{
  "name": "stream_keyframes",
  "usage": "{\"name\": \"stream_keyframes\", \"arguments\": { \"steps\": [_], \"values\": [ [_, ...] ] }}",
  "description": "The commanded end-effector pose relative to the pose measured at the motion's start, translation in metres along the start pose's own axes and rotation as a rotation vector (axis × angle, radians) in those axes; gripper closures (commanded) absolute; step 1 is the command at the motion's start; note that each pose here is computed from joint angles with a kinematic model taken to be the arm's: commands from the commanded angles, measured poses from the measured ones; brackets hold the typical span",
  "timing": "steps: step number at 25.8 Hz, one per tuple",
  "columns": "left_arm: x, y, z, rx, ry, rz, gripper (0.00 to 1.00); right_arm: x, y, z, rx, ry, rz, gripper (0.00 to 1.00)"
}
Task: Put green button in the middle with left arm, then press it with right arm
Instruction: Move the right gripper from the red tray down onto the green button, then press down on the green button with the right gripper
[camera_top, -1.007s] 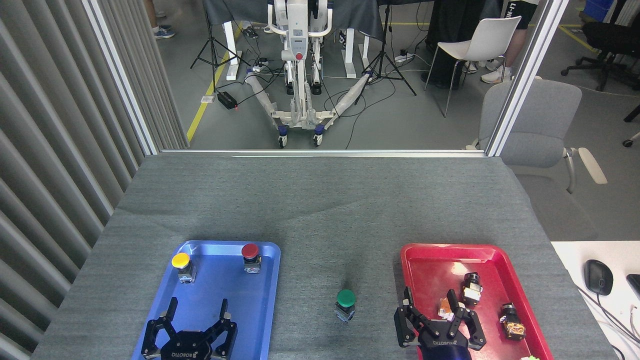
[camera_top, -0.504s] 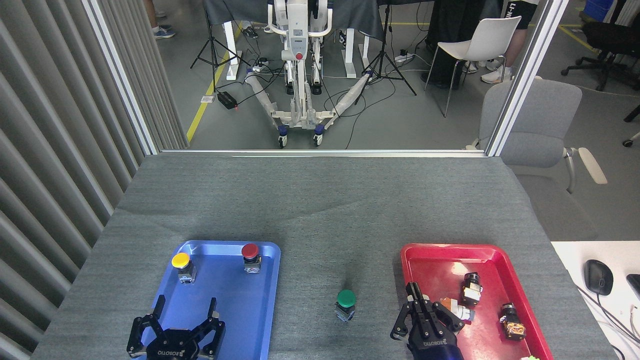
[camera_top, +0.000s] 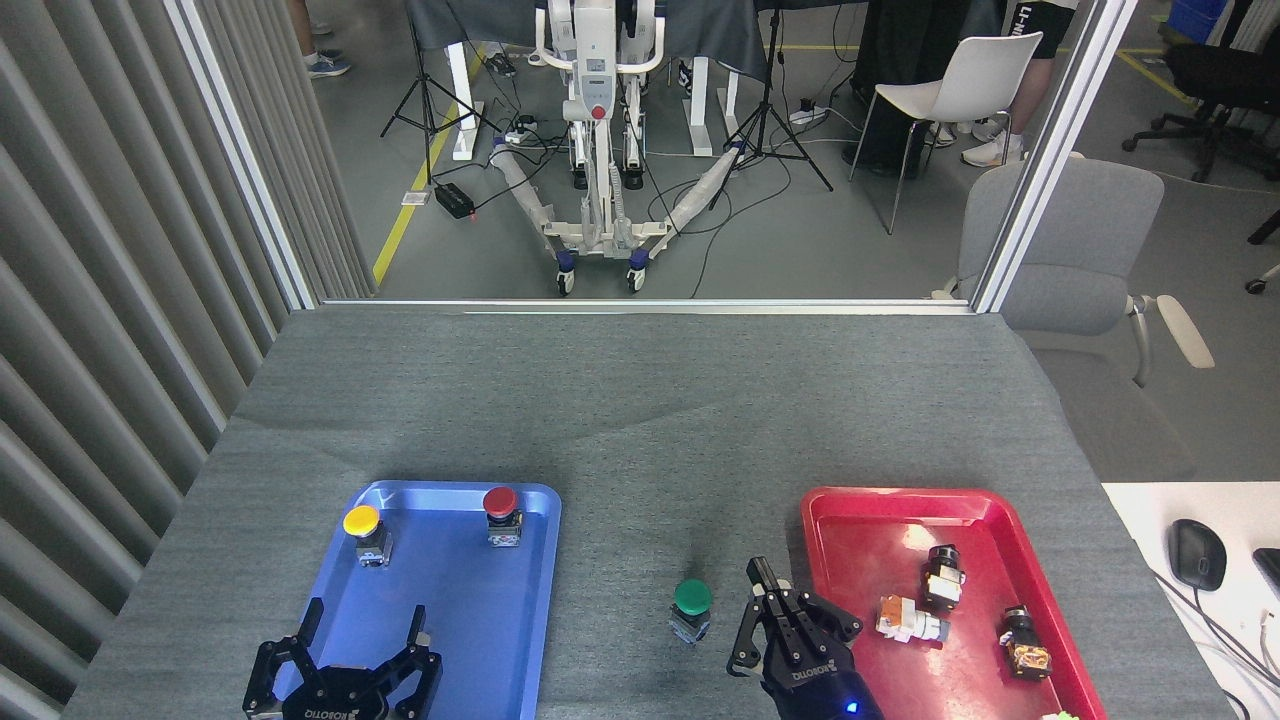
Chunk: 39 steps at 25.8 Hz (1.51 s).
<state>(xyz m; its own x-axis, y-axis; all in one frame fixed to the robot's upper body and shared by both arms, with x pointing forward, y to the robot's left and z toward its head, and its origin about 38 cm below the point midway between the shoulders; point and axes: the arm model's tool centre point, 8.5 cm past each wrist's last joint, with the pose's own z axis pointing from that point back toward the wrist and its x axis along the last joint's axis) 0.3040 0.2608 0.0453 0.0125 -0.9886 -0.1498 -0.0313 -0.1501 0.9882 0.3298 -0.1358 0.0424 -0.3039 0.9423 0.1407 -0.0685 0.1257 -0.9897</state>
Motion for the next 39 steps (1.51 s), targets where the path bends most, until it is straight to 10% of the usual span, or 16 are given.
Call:
{"name": "stream_keyframes", "arguments": {
  "steps": [1,23,39],
  "values": [
    [-0.001,0.0,0.001,0.001,0.004,0.001,0.01,0.006,0.001,-0.013,0.008,-0.024,0.008,1.0],
    [-0.017,0.002,-0.002,-0.002,0.036,0.05,0.01,0.026,0.058,-0.014,0.182,-0.022,0.092,1.0],
    [-0.024,-0.004,0.004,-0.024,0.05,0.047,0.01,0.027,0.063,-0.018,0.194,-0.032,0.086,1.0]
  ]
}}
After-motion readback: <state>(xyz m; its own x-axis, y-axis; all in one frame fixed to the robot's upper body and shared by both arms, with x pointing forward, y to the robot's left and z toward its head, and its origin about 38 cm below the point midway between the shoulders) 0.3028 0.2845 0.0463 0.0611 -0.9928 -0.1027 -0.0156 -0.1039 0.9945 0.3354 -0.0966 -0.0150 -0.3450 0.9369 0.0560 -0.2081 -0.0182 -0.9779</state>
